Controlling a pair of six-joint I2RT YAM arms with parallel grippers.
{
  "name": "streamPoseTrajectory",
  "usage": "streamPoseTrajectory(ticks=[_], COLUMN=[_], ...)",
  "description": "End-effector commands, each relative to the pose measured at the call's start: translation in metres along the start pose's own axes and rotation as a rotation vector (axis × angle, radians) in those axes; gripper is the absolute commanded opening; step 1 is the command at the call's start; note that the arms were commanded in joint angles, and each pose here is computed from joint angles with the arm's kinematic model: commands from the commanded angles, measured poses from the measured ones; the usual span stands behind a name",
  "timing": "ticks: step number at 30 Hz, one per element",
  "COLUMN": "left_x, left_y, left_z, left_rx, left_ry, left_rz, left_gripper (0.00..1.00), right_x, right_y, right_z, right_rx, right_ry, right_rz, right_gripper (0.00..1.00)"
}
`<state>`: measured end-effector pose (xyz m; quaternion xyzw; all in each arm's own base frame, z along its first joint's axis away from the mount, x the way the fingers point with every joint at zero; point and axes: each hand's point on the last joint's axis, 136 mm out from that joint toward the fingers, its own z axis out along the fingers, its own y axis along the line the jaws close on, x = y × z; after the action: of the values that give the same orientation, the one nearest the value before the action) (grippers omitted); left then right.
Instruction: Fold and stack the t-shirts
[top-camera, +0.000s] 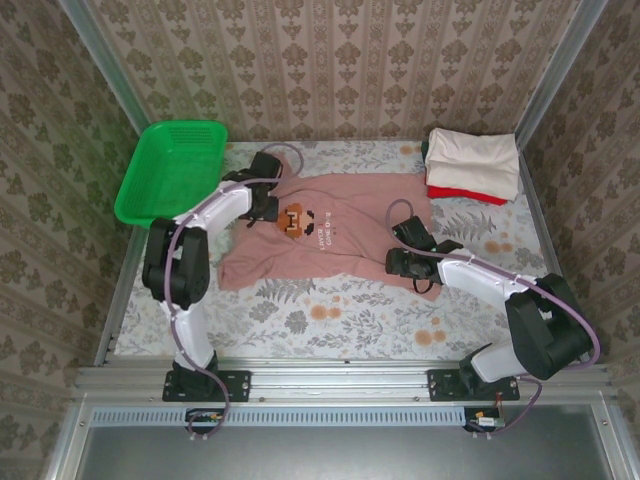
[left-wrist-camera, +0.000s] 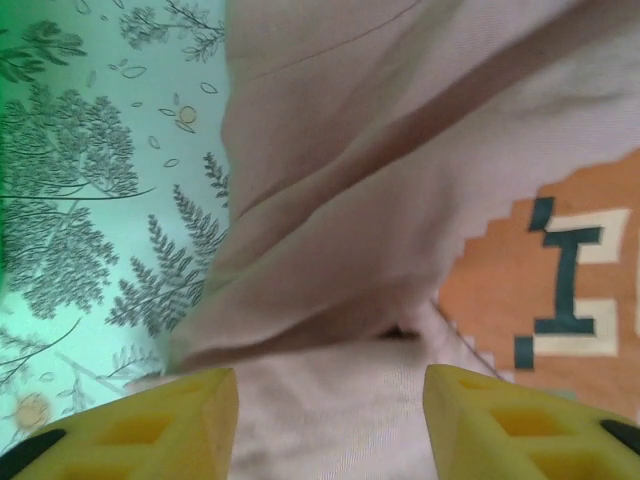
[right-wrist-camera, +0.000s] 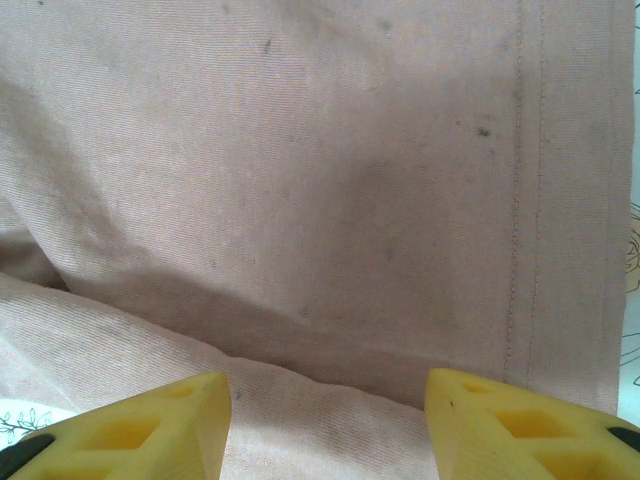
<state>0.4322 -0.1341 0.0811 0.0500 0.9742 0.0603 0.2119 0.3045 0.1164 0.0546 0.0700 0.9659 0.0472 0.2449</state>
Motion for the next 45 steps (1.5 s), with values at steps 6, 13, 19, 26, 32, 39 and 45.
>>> streamPoseTrajectory(ticks=[6, 13, 19, 26, 32, 39, 45], left_x=[0.001, 0.0, 0.014, 0.014, -0.001, -0.004, -0.002], left_y=[0.0, -0.01, -0.019, -0.01, 0.002, 0.008, -0.002], left_z=[0.023, 0.023, 0.037, 0.033, 0.006, -0.01, -0.043], left_rx=[-0.039, -0.036, -0.08, -0.122, -0.164, -0.165, -0.191], left_ry=[0.061, 0.051, 0.086, 0.073, 0.021, -0.008, -0.049], left_rz=[0.032, 0.046, 0.083, 0.066, 0.058, 0.041, 0.084], left_gripper=[0.52, 0.56, 0.49, 0.25, 0.21, 0.08, 0.0], right_x=[-0.002, -0.001, 0.004, 0.003, 0.005, 0.007, 0.006], right_y=[0.0, 0.0, 0.001, 0.002, 0.001, 0.002, -0.01], right_z=[-0.003, -0.001, 0.006, 0.006, 0.009, 0.013, 0.007], right_rx=[-0.015, -0.017, -0.024, -0.025, -0.025, -0.023, 0.044], right_ry=[-0.018, -0.018, -0.005, -0.003, 0.0, 0.012, 0.013], right_rz=[0.004, 0.0, 0.003, -0.002, 0.001, -0.002, -0.004], right_gripper=[0.56, 0.56, 0.56, 0.55, 0.55, 0.55, 0.54])
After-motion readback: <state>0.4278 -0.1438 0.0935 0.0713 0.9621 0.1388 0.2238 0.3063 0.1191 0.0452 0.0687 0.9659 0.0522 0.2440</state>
